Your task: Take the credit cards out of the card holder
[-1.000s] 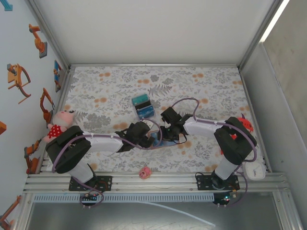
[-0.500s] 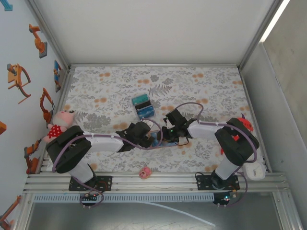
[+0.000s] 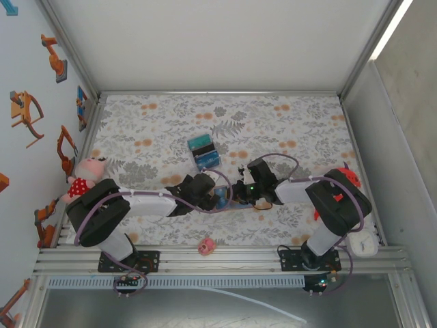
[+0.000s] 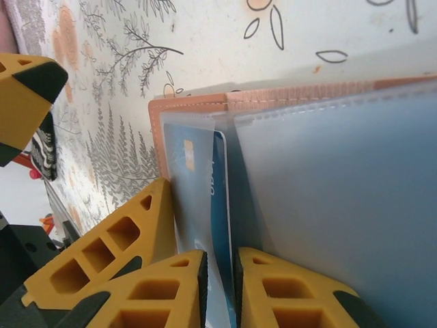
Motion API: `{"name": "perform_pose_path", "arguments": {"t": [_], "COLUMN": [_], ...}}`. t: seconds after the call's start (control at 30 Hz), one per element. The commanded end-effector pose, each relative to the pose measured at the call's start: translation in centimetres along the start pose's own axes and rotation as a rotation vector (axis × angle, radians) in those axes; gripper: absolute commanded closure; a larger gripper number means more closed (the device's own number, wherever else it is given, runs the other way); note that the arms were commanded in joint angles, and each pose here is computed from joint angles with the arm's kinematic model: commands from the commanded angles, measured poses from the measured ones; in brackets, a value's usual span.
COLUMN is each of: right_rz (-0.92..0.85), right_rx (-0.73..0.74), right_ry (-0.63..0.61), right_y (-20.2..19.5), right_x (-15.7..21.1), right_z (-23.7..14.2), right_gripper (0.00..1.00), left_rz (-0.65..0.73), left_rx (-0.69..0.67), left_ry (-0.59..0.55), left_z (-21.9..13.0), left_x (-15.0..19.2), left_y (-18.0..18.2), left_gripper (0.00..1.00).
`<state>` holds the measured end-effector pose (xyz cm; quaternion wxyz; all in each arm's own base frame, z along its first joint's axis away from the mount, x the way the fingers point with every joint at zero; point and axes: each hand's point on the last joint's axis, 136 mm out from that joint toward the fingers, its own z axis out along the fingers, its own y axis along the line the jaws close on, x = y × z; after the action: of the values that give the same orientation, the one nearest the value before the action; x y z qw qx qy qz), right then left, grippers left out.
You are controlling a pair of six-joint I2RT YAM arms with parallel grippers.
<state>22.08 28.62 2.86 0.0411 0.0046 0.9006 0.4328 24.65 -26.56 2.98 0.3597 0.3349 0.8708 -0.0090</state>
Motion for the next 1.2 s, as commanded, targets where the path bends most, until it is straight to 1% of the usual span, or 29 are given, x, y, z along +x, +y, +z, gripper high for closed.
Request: {"name": "perform_pose_path", "arguments": {"t": [0.0,0.3,0.5,0.9,1.03,1.17], "right_rz": [-0.008,-0.007,-0.006,-0.003,-0.005,-0.021], "right_rx": [-0.052,-0.072,-0.083,-0.079,-0.06,0.003], "right_ry": [-0.02,-0.037,-0.037,-0.049,-0.057,-0.057], "right_y": [0.7,0.6,0.8,0.4,-0.1,-0.9], "right_x": [-0.6,-0.9,-1.0,-1.2,-1.3,-1.3], "right_z": [-0.3,-0.9,-0.9,-1.0,-1.2,-1.6], "right_gripper": [0.83,0.84,0.87,1.0,1.0,1.0], "left_rz": [0.05,0.063,0.067,0.075,0.076,0.082], "left_rx": [-0.027,-0.05,-0.054,-0.062,-0.068,-0.08], "left_ry": [0.077,0.098,0.098,0.108,0.108,0.108], "left_z": [0.4,0.3,0.3,0.3,0.3,0.2], "left_x": [1.8,2.1,2.0,2.1,2.2,2.2], "left_y": [0.2,0.6,0.7,0.8,0.9,1.2], "left_gripper": [0.03,0.03,0.03,0.03,0.03,0.03]}}
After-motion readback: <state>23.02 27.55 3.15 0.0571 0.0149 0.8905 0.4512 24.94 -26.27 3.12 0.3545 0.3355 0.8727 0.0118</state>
